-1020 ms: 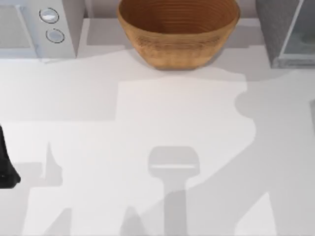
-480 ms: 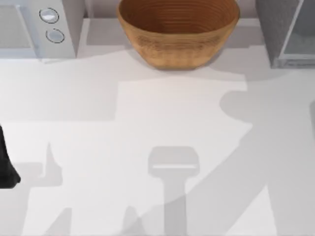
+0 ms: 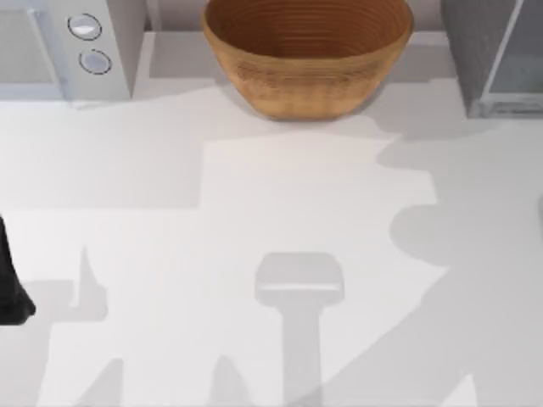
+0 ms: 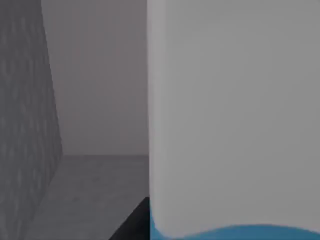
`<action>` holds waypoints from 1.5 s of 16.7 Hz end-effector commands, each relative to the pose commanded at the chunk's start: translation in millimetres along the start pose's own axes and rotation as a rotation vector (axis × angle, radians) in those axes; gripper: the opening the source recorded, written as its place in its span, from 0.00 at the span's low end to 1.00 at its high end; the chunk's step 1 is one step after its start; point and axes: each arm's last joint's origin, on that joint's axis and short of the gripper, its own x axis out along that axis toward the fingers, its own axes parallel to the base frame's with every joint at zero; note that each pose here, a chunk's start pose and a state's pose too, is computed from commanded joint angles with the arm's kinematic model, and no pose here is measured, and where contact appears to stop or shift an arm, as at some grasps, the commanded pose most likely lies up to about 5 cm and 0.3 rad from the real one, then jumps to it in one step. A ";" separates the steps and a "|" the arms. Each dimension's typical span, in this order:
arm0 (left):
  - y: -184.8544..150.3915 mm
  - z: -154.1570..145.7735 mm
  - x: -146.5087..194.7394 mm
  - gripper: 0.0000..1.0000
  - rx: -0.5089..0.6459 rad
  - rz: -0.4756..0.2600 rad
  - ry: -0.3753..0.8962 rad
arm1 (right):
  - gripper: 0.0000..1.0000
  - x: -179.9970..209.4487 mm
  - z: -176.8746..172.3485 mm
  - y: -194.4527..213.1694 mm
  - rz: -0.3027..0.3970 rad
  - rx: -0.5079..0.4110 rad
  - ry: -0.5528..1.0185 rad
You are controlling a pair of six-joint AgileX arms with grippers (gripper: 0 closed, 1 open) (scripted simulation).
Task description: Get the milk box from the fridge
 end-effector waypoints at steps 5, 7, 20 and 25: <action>0.0 0.0 0.0 1.00 0.000 0.000 0.000 | 0.00 -36.5 3.8 0.5 0.002 -0.005 -0.027; 0.0 0.0 0.0 1.00 0.000 0.000 0.000 | 0.00 -37.1 4.2 0.4 0.001 -0.005 -0.029; 0.0 0.0 0.0 1.00 0.000 0.000 0.000 | 0.00 -135.1 73.4 38.3 -0.005 -0.007 -0.038; 0.0 0.0 0.0 1.00 0.000 0.000 0.000 | 0.00 -234.1 82.3 62.2 -0.005 -0.012 -0.088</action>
